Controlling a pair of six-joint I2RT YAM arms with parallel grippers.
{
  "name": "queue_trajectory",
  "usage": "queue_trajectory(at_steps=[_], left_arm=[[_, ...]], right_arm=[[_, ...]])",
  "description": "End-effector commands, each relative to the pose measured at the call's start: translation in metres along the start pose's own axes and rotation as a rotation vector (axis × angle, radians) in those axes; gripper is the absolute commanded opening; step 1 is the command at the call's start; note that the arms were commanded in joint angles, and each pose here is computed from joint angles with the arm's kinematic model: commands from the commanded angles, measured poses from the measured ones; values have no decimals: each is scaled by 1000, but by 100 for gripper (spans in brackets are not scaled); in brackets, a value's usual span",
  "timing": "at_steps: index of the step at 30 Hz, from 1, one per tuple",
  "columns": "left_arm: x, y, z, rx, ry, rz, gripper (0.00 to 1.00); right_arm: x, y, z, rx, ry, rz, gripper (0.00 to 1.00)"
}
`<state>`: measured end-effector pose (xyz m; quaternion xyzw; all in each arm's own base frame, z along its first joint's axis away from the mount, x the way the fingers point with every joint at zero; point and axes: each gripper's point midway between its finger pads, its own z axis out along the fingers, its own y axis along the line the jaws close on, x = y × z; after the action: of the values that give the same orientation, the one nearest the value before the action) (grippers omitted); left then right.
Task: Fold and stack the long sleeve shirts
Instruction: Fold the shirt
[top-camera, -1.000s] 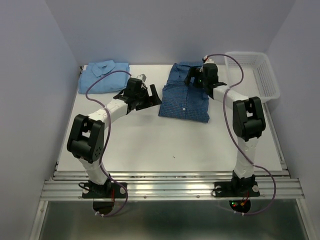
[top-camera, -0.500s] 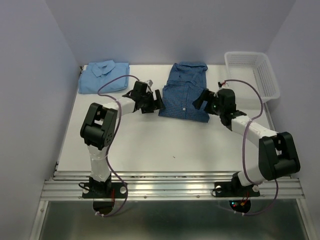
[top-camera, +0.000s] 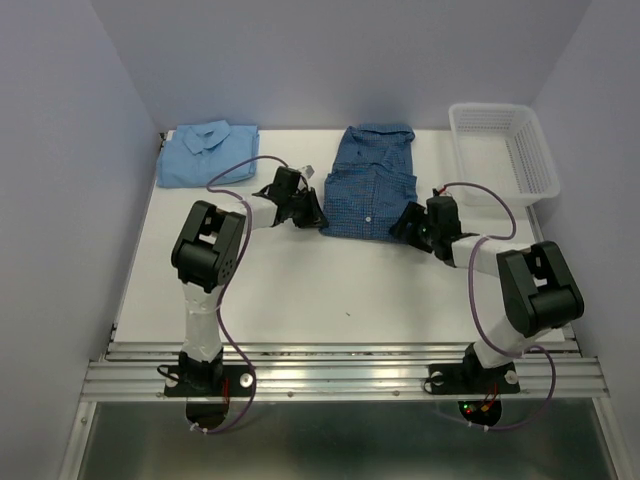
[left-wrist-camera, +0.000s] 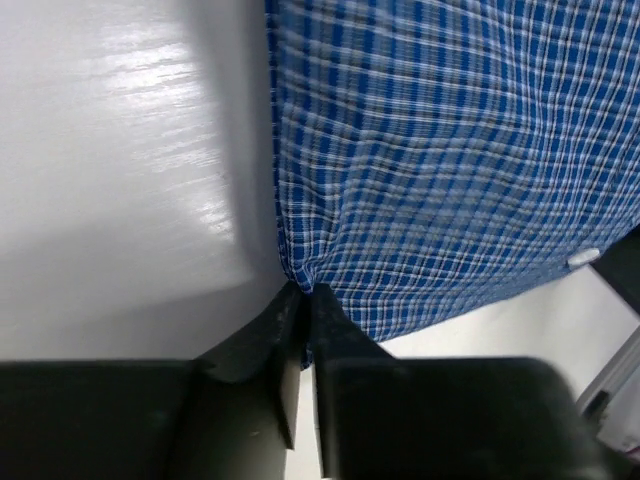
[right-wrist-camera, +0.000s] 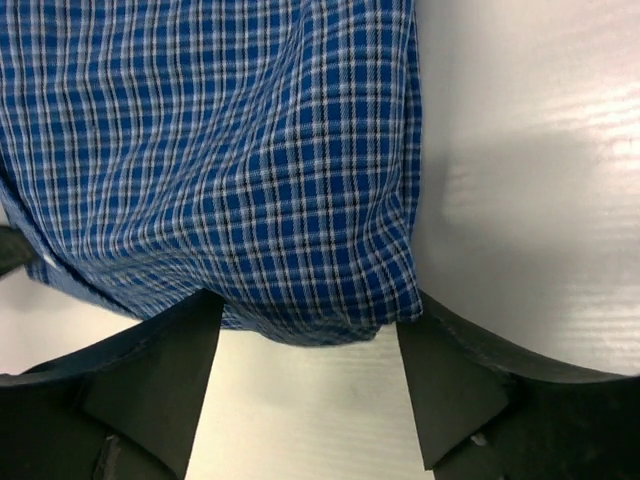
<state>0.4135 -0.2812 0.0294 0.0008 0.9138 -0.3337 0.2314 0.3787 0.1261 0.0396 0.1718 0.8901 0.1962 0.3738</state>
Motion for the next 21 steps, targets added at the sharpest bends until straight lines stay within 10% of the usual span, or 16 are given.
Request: queue_trajectory(at_steps=[1, 5, 8, 21], left_arm=[[0, -12, 3, 36, 6, 18, 2], [2, -13, -2, 39, 5, 19, 0], [5, -18, -22, 37, -20, 18, 0], [102, 10, -113, -101, 36, -102, 0]], right_arm=[[15, -30, 13, 118, 36, -9, 65], [30, -24, 9, 65, 98, -4, 23], [52, -7, -14, -57, 183, 1, 16], [149, 4, -157, -249, 598, 51, 23]])
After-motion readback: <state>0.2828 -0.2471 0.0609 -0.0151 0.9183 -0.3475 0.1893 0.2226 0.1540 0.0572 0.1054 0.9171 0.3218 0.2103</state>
